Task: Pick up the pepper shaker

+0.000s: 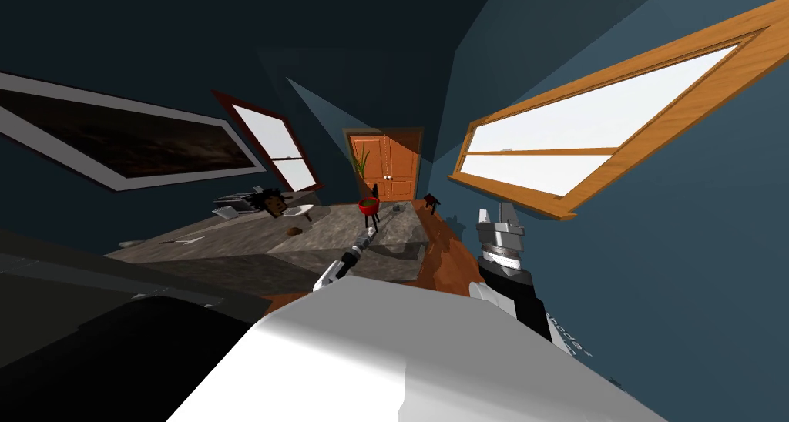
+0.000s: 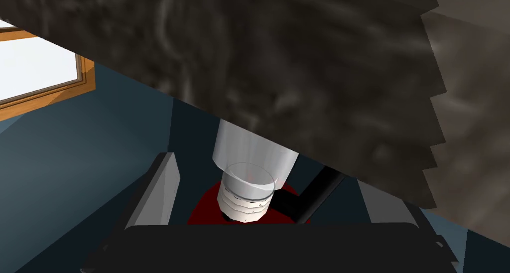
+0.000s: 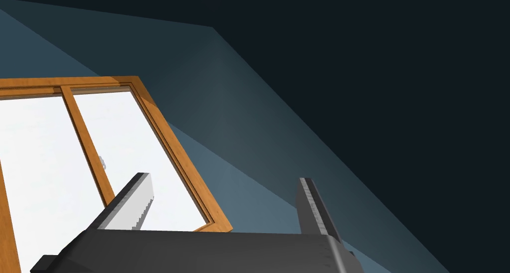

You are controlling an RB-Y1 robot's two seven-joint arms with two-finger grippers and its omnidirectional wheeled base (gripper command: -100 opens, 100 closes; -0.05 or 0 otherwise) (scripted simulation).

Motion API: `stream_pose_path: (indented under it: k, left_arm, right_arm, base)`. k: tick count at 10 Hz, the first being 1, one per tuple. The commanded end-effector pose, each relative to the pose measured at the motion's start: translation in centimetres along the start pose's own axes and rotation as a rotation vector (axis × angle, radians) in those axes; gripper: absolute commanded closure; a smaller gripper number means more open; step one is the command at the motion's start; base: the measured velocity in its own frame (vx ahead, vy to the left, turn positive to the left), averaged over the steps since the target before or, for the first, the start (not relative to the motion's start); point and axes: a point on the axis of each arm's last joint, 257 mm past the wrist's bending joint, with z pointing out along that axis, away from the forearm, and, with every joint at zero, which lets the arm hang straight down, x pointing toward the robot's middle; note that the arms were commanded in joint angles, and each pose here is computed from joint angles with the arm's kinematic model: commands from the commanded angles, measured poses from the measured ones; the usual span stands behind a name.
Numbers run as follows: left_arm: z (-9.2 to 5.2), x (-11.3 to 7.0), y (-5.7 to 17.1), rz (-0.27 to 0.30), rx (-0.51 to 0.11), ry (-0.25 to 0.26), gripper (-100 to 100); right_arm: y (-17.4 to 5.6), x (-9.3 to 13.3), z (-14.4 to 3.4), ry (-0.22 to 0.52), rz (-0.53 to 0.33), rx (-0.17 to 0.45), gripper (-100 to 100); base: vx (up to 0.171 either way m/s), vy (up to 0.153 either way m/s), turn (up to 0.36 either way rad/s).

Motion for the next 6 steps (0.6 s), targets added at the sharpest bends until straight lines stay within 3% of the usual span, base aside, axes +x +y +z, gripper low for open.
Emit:
stream_pose_path:
  k: [1, 3, 4, 6]
  left_arm:
    - [1.4, -0.1, 0.1, 0.005, 0.005, -0.007, -100]
    - [2.9, -0.1, 0.3, 0.004, 0.008, -0.003, -100]
    - [2.8, 0.4, 0.5, 0.002, 0.003, 0.006, -100]
    - [4.6, 0.1, 0.4, 0.006, 0.012, -0.002, -100]
  right_arm:
    - [0.0, 0.0, 0.0, 0.000, 0.000, 0.000, 0]
    - [0.0, 0.0, 0.0, 0.000, 0.000, 0.000, 0]
    - [0.0, 0.0, 0.0, 0.000, 0.000, 0.000, 0]
    - [0.0, 0.0, 0.0, 0.000, 0.000, 0.000, 0]
  base:
    - [-0.070, 0.012, 0.077]
    - [-0.049, 0.002, 0.009]
    - [-0.005, -0.005, -0.007]
    - [-0.062, -0.002, 0.058]
